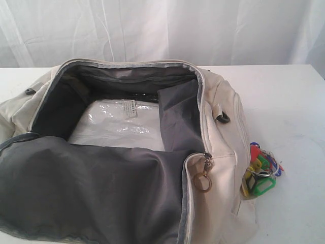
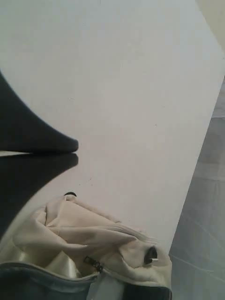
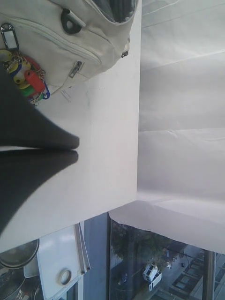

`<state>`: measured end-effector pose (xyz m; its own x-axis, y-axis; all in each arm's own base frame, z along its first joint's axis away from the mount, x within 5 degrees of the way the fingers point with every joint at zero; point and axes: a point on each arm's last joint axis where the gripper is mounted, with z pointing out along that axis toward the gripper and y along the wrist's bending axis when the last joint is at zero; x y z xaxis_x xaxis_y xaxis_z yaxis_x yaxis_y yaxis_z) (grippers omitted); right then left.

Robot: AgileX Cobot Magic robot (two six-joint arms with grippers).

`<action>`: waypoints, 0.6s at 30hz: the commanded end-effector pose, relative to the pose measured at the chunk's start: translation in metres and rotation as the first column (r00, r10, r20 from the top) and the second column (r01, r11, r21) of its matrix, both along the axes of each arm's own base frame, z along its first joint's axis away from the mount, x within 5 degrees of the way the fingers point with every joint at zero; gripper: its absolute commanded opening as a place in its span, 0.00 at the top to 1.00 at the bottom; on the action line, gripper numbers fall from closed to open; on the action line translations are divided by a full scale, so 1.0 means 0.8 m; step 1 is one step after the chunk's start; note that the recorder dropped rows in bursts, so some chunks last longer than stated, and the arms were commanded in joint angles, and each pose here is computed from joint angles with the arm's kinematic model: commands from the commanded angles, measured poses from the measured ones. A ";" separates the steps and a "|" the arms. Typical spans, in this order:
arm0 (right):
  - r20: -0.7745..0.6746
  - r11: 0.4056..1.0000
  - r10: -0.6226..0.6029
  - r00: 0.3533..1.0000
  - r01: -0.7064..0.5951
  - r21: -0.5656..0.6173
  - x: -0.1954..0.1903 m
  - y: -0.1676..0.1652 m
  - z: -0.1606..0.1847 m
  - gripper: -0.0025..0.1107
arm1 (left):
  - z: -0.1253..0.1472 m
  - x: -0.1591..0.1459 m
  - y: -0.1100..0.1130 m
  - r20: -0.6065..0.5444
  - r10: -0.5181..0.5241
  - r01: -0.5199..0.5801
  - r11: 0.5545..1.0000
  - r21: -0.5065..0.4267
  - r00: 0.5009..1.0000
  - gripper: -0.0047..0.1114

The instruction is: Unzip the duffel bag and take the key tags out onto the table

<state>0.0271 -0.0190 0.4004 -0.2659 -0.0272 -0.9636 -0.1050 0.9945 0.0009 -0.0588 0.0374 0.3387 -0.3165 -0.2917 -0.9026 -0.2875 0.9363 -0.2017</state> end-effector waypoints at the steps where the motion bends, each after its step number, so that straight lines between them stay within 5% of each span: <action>1: 0.015 1.000 0.000 1.000 0.000 -0.002 -0.004 -0.002 0.002 0.98 | -0.016 -0.004 -0.002 -0.101 0.087 -0.088 0.996 -0.006 0.991 0.96; 18: 0.015 1.000 0.000 1.000 0.000 -0.002 -0.004 -0.002 0.002 0.98 | -0.038 0.009 -0.008 -0.178 0.142 -0.143 0.990 0.004 0.974 0.96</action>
